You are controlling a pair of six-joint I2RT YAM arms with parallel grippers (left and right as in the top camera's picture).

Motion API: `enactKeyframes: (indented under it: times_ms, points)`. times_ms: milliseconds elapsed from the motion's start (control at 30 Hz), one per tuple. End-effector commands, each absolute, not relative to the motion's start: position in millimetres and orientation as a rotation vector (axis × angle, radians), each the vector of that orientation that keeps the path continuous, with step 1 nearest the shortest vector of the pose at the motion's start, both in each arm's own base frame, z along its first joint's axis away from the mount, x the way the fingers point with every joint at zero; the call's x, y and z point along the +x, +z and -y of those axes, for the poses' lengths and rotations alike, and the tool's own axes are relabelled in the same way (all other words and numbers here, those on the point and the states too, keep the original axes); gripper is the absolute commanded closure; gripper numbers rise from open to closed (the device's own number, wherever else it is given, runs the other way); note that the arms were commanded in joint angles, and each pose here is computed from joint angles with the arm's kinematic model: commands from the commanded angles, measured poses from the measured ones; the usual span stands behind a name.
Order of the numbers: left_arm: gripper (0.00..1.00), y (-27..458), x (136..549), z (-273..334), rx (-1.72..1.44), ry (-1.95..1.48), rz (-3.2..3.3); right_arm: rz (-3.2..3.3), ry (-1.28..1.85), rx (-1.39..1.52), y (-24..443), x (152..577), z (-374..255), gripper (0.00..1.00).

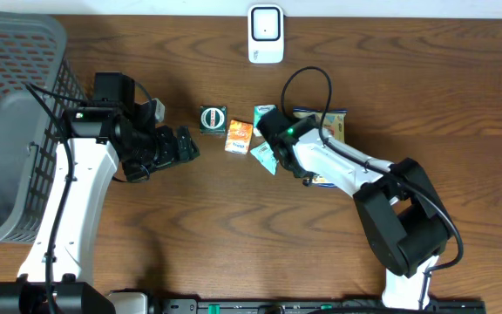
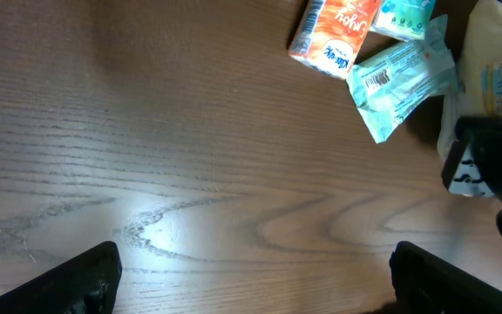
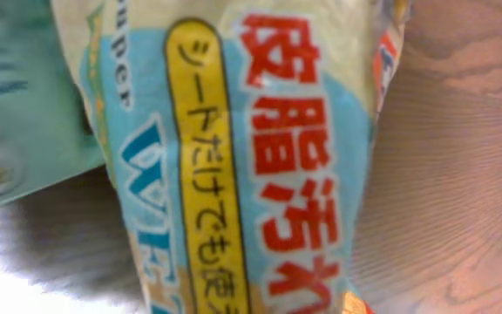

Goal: Scan the item barcode
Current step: 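Grasp the yellow wipes pack with the right gripper and lift it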

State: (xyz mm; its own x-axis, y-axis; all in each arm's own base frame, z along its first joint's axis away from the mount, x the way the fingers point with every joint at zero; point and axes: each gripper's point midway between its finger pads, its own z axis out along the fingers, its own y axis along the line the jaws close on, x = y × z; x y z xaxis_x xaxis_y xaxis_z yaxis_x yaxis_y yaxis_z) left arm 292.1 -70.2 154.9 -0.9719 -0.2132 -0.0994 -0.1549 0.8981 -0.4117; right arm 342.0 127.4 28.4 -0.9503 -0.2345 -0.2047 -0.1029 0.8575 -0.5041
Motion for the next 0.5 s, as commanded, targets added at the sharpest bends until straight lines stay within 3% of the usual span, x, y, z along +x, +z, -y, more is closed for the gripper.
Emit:
enactKeyframes:
  times_ms: [0, 133, 300, 467]
  points:
    - [0.02, 153, 291, 72, -0.266, -0.623, -2.932, -2.773, -0.597, -0.172, 55, 363, -140, 0.99]
    - [0.02, 153, 291, 72, -0.266, -0.623, -2.932, -2.831, -0.356, -0.138, 82, 382, -155, 0.99]
    - [0.02, 153, 291, 72, -0.266, -0.623, -2.932, -2.898, 0.251, -0.292, 104, 398, -188, 0.99]
    - [0.02, 153, 291, 72, -0.266, -0.623, -2.932, -2.853, 0.779, -0.241, 123, 408, -177, 0.99]
